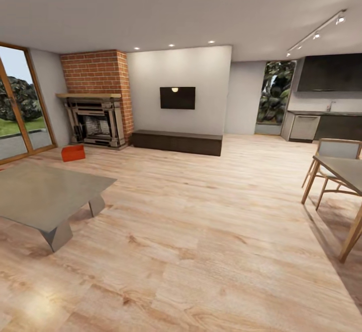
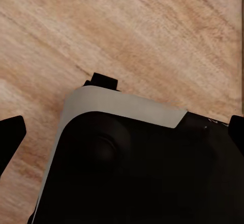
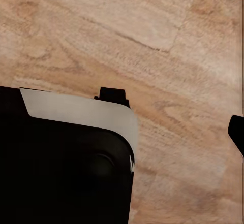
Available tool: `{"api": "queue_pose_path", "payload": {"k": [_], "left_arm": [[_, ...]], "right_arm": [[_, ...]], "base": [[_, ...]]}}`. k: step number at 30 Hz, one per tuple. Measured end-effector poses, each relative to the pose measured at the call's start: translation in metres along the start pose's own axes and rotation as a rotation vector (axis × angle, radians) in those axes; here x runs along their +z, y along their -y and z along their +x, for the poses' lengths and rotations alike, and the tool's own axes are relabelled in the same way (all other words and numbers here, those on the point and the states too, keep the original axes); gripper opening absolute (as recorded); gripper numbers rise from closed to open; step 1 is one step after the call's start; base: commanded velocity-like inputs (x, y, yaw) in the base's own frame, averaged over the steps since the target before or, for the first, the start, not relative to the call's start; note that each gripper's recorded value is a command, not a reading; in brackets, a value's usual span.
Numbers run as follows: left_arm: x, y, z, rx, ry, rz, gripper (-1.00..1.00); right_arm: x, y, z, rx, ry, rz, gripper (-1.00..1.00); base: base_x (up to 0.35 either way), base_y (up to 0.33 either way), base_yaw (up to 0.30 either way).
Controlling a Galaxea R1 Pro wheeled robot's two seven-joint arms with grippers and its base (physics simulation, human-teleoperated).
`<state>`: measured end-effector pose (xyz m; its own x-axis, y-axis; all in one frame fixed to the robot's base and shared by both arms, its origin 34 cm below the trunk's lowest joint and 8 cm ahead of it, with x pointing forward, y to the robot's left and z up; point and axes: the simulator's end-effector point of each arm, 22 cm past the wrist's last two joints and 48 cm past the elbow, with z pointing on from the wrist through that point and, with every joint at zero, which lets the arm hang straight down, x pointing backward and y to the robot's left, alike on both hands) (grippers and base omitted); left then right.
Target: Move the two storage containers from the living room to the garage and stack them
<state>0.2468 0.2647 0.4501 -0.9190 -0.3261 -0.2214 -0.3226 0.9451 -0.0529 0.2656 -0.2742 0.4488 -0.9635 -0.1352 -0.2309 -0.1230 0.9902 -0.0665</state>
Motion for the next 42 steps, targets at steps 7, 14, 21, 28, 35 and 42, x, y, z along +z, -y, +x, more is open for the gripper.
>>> {"api": "queue_pose_path", "payload": {"k": [7,14,21,28,35,42], "left_arm": [[0.0000,-0.0001,0.0001,0.000,0.000,0.000,1.00],[0.0000,-0.0002,0.0002,0.000,0.000,0.000,1.00],[0.0000,-0.0003,0.0005,0.000,0.000,-0.001,1.00],[0.0000,-0.0007,0.0008,-0.002,-0.001,-0.001,1.00],[0.0000,-0.0007,0.0008,-0.003,-0.001,-0.002,1.00],[0.0000,-0.0007,0.0008,-0.003,-0.001,-0.001,1.00]], "right_arm": [[0.0000,-0.0001,0.0000,0.000,0.000,0.000,1.00],[0.0000,0.0005,0.0001,0.000,0.000,0.001,1.00],[0.0000,0.0010,0.0001,0.000,0.000,0.001,1.00],[0.0000,0.0010,0.0001,0.000,0.000,0.001,1.00],[0.0000,0.0010,0.0001,0.000,0.000,0.001,1.00],[0.0000,0.0009,0.0001,0.000,0.000,0.001,1.00]], "base": [[0.323,0.000,0.000],[0.323,0.000,0.000],[0.323,0.000,0.000],[0.323,0.000,0.000],[0.323,0.000,0.000],[0.323,0.000,0.000]]}}
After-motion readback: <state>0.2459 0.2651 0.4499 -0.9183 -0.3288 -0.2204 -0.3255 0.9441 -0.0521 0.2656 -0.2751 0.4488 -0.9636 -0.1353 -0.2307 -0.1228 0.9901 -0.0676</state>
